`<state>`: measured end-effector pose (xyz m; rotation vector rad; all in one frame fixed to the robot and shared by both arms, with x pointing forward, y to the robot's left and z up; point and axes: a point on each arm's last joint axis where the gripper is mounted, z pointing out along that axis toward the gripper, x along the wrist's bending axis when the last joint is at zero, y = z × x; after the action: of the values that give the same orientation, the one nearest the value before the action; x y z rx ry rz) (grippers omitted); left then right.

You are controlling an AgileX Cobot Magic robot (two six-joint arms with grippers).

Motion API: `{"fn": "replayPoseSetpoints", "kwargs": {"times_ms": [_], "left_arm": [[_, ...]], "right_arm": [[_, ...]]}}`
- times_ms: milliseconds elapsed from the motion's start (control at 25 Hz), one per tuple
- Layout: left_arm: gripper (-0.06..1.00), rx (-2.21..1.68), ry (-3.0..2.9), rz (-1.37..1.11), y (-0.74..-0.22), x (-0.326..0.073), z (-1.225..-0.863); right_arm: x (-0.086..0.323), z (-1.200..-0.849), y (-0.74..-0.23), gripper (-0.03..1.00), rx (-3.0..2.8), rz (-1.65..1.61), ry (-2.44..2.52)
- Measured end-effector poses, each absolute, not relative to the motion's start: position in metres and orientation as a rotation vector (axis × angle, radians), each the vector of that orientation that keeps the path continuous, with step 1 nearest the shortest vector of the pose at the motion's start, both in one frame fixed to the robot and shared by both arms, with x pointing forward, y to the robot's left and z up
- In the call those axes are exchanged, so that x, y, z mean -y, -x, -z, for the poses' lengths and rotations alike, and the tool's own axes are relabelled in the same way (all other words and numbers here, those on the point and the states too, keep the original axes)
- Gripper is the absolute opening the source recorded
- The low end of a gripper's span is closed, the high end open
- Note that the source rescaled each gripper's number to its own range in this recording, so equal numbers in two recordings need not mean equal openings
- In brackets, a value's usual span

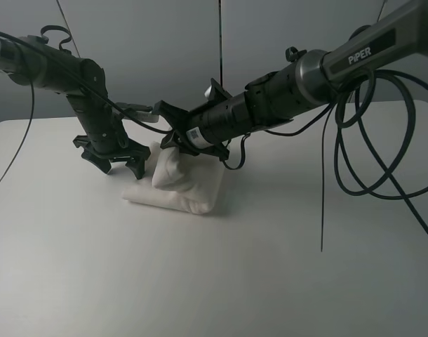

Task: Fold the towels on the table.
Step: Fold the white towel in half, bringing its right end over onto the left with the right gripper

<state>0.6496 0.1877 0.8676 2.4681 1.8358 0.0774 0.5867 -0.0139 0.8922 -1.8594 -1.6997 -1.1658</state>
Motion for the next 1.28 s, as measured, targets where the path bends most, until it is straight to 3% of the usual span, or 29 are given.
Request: {"fn": "replayPoseSetpoints", "kwargs": {"times_ms": [880,1280], "left_arm": [[0.99,-1.824,-2.488,-0.044,-0.648,-0.189,-0.867],[0.99,-1.768,-2.604,-0.048,-0.649,-0.193,-0.895]], "right_arm": [[-0.004,-0.892,-0.588,0.03,1.735,1.193,1.828],[-0.004,-0.887,-0.588,0.03,1.726,1.176,1.839]]}}
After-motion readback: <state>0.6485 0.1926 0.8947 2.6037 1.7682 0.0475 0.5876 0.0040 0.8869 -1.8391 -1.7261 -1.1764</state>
